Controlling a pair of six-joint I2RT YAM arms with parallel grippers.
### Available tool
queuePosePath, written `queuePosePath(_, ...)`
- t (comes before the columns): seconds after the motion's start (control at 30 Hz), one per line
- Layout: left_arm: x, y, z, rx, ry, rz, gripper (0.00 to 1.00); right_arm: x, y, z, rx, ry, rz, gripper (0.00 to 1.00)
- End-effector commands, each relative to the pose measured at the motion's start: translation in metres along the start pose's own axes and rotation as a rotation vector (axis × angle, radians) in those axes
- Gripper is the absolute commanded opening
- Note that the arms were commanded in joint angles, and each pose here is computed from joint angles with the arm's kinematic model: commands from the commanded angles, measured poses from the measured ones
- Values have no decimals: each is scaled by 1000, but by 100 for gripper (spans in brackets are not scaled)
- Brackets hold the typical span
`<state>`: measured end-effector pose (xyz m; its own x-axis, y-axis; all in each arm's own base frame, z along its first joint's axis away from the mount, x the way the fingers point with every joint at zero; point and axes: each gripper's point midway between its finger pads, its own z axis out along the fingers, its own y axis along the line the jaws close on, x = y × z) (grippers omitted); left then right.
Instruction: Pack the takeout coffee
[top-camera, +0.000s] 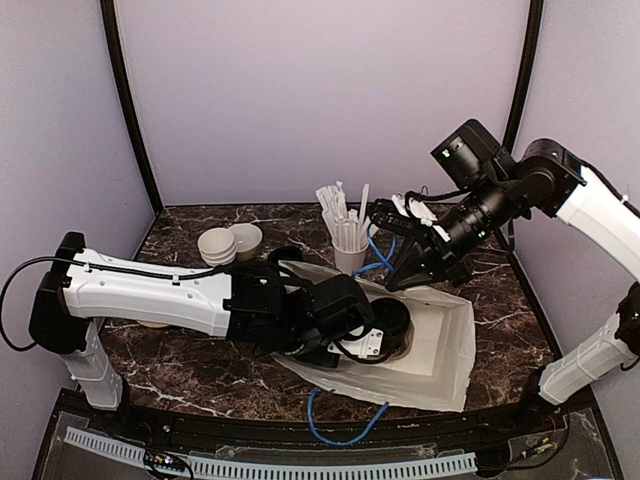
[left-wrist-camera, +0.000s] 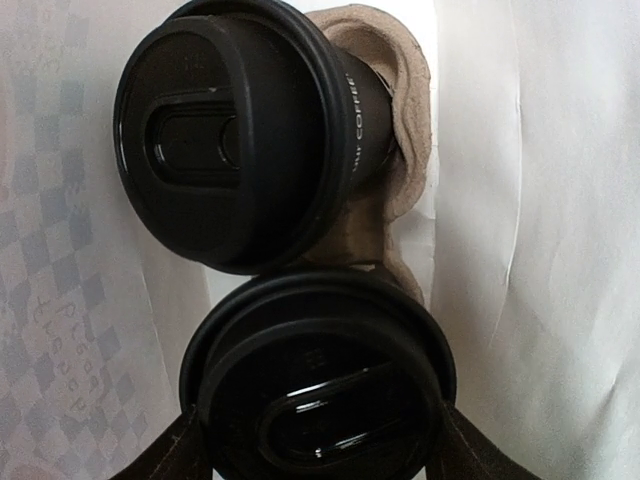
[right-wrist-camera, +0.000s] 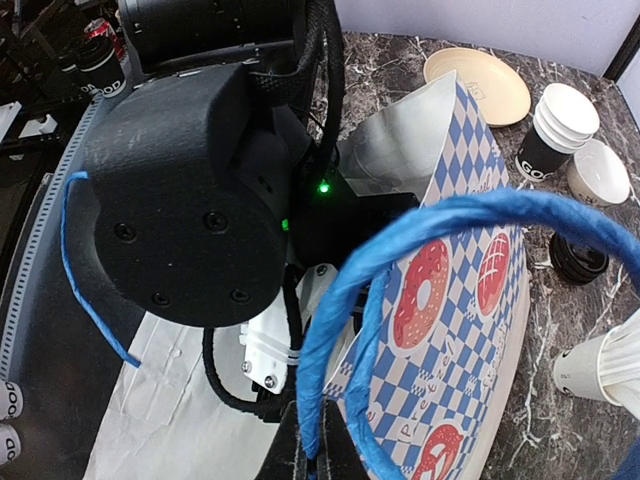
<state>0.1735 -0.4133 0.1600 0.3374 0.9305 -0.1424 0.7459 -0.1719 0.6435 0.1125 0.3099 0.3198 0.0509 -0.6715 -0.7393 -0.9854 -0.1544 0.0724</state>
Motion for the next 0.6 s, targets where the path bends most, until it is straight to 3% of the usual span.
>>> queuePosePath(0.0,6,-8,-2,73,-14,-113,57,-18,12,-10,-28,-56,-52,0)
queuePosePath(0.1,8,-14,-4,101,-9,-146,57,-19,9,-12,-13,-52,-59,0)
queuePosePath(0.37,-2,-19,-12,182,-70,-239,57,-21,2,-20,43,-22,-109,34)
queuePosePath(0.57,2,-12,-9,199,-65,-274,57,-35,-4,-38,107,-14,-165,50)
